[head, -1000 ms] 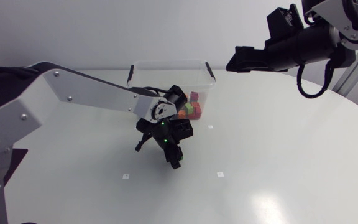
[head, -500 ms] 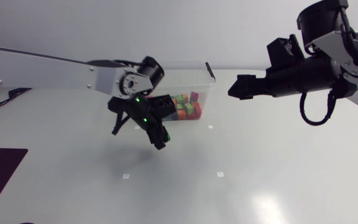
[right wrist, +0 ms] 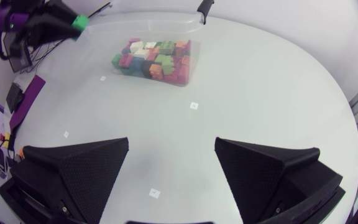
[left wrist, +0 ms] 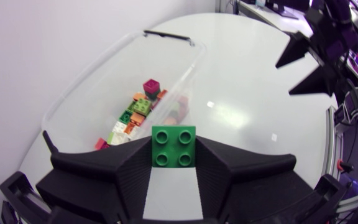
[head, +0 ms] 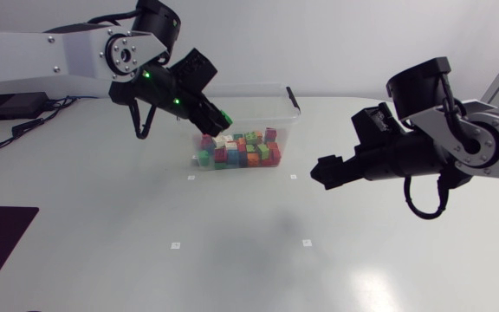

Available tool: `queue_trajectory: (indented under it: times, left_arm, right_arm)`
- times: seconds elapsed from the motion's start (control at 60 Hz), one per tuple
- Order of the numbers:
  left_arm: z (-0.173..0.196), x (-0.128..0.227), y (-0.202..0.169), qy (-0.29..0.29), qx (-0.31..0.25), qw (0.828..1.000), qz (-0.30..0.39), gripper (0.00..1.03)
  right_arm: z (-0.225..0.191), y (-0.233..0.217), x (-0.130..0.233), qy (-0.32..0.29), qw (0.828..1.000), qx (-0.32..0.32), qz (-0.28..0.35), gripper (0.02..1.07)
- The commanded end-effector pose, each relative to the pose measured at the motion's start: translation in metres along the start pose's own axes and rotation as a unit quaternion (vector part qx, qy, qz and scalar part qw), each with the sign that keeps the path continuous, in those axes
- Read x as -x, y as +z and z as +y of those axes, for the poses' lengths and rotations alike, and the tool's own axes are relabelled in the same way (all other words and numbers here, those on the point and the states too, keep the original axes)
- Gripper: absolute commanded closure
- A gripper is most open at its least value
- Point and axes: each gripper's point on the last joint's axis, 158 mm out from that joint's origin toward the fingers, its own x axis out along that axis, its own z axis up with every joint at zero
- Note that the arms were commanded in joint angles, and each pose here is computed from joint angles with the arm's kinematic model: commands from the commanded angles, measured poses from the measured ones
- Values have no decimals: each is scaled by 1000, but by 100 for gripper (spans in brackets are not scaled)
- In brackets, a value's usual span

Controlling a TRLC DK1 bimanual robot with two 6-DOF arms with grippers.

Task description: Place the duplo bricks in the container

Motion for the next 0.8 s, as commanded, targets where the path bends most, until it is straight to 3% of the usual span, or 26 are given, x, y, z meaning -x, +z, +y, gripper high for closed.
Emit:
queue_trajectory:
  times: [0.0,0.167,0.533,0.6,0.733,0.783]
  left_arm:
    - [23,13,30,26,29,998,-48,89]
    - [47,5,49,44,45,995,-77,89]
    - [87,-48,64,67,62,993,-77,88]
    - [95,-56,61,81,64,992,-70,74]
    - [101,-65,52,98,68,991,-55,17]
    - [101,-65,51,101,68,991,-53,7]
  right_arm:
    - [8,-14,-2,4,1000,25,6,7]
    - [19,-31,-8,7,999,49,15,7]
    - [19,-58,-14,4,998,63,29,7]
    - [19,-60,-13,3,998,63,29,7]
    - [18,-63,-12,3,997,66,29,7]
    - [19,-62,-11,3,997,68,26,7]
